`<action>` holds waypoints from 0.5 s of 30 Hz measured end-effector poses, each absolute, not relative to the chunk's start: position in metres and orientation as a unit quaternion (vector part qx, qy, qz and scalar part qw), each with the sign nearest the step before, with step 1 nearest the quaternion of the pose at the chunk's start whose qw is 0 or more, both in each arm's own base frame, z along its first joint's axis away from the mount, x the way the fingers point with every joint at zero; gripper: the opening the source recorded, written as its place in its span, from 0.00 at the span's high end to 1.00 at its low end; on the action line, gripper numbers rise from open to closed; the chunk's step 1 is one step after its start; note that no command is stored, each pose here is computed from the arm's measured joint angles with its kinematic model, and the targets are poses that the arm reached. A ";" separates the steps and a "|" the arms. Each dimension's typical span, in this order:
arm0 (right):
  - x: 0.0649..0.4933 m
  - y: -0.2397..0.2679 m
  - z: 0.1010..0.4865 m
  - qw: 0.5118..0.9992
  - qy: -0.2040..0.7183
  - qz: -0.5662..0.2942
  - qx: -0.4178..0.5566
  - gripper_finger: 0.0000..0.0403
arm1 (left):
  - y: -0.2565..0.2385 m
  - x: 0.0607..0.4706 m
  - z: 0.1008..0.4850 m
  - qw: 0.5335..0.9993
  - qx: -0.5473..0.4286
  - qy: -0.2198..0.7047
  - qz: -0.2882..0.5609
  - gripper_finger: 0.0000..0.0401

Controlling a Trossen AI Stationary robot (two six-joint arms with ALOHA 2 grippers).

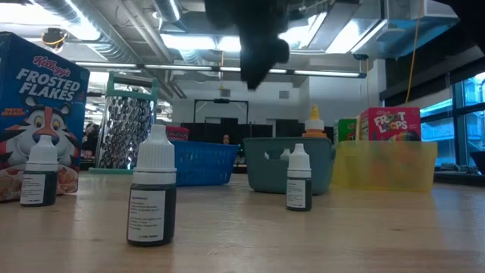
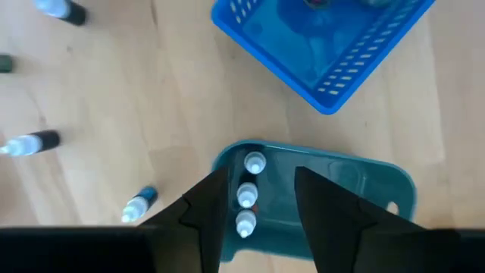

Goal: Pick & Place Kitchen Items
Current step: Put the orange seasoning pack into the blue bin

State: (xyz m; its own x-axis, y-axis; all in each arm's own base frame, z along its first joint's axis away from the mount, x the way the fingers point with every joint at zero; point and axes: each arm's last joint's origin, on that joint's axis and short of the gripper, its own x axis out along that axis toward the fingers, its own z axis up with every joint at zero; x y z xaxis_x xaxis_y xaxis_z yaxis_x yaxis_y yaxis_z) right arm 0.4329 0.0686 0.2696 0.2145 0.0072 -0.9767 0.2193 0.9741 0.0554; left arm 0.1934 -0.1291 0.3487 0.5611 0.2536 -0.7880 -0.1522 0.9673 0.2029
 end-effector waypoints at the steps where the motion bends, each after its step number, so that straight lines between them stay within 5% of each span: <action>1: 0.432 0.071 0.275 0.777 0.620 -0.066 0.087 0.62 | -0.129 0.192 0.349 0.878 0.058 0.462 0.112 0.40; 15: 0.406 0.119 0.342 0.824 0.562 -0.061 0.024 0.62 | -0.144 0.152 0.342 0.813 -0.057 0.559 0.152 0.40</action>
